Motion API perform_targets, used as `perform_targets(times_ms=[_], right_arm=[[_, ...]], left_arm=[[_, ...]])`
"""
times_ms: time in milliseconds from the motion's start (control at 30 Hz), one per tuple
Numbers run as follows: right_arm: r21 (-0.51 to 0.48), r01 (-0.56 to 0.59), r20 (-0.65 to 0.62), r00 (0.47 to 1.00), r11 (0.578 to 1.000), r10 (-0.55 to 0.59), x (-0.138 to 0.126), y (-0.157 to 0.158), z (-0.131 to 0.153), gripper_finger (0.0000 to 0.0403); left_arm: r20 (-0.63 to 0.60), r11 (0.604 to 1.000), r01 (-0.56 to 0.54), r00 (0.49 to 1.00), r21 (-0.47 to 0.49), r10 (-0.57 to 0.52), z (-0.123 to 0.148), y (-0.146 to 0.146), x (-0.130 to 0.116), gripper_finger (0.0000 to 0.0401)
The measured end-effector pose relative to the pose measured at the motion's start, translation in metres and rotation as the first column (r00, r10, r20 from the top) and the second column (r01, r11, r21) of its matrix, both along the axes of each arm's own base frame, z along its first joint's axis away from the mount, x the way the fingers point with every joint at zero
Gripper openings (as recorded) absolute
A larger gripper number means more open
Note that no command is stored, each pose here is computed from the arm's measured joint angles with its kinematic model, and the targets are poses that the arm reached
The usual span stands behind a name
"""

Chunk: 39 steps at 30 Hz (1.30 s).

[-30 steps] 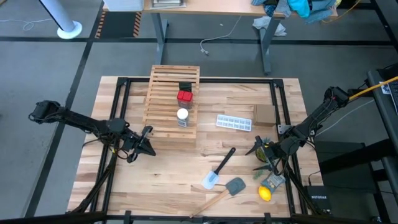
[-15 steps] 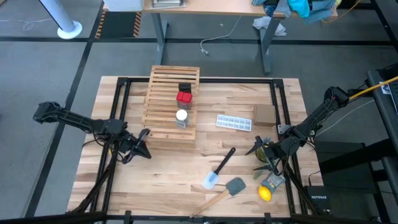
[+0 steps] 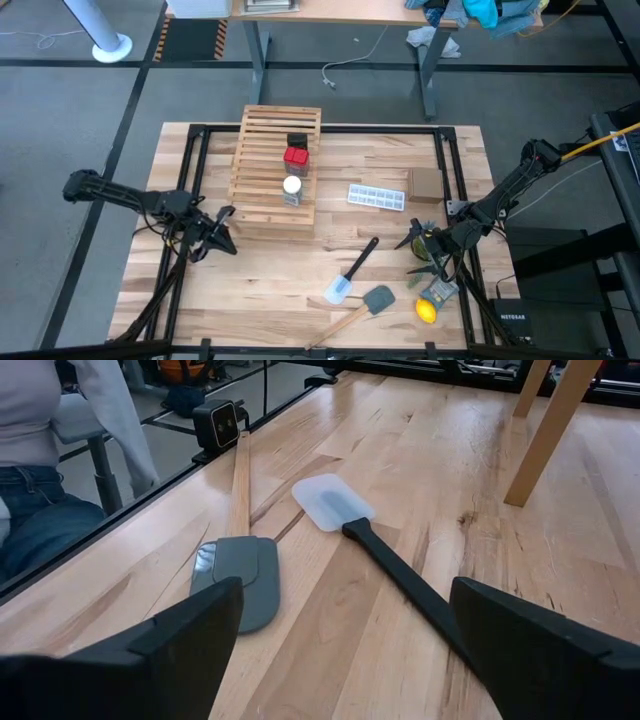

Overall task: Shelf spices
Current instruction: Return to Home Position

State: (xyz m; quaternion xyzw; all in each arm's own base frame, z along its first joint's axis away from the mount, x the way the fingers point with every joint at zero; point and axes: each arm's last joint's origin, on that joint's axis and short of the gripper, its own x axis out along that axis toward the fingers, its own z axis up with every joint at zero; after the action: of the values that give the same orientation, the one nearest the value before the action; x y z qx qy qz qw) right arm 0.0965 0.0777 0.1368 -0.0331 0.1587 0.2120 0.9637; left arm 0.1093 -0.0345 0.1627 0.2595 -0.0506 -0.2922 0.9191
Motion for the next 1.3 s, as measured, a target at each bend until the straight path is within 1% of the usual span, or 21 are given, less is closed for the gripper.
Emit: perform_targets(times_ms=[267, 433, 667, 833, 1000, 1133, 1200, 1300], right_arm=[[0.0, 0.0, 0.0, 1.0, 1.0, 0.0, 0.0, 0.0, 0.0, 0.0363], [0.002, 0.0, 0.001, 1.0, 1.0, 0.0, 0.0, 0.0, 0.0, 0.0363], [0.029, 0.0, 0.031, 1.0, 1.0, -0.001, -0.001, -0.001, 0.004, 0.0363], [0.061, 0.007, 0.069, 0.998, 0.998, -0.011, -0.003, -0.003, 0.01, 0.0363], [0.065, 0.006, 0.074, 0.997, 0.998, -0.011, -0.007, -0.007, 0.011, 0.0363], [0.105, -0.001, 0.119, 0.993, 0.994, -0.012, -0.009, -0.009, 0.016, 0.0363], [0.092, -0.009, 0.154, 0.988, 0.996, -0.006, -0.01, -0.01, 0.018, 0.0363], [0.022, -0.018, 0.218, 0.976, 1.0, 0.012, -0.012, -0.011, 0.021, 0.0363]], left_arm=[[-0.029, 1.0, 0.0, 1.0, 0.007, 0.0, -0.003, 0.002, -0.009, 0.0], [0.036, 1.0, 0.0, 0.999, -0.013, 0.001, 0.002, 0.003, -0.013, 0.0], [0.131, 0.999, -0.001, 0.991, -0.034, 0.006, 0.01, 0.004, -0.019, 0.0], [0.127, 0.999, -0.005, 0.992, -0.034, 0.01, 0.01, 0.004, -0.019, 0.0], [0.126, 0.999, -0.006, 0.992, -0.033, 0.01, 0.01, 0.004, -0.019, 0.0], [0.126, 0.999, -0.007, 0.992, -0.033, 0.011, 0.01, 0.004, -0.019, 0.0], [0.125, 0.999, -0.007, 0.992, -0.033, 0.011, 0.01, 0.004, -0.019, 0.0], [0.126, 0.999, -0.007, 0.992, -0.033, 0.011, 0.01, 0.004, -0.019, 0.0]])
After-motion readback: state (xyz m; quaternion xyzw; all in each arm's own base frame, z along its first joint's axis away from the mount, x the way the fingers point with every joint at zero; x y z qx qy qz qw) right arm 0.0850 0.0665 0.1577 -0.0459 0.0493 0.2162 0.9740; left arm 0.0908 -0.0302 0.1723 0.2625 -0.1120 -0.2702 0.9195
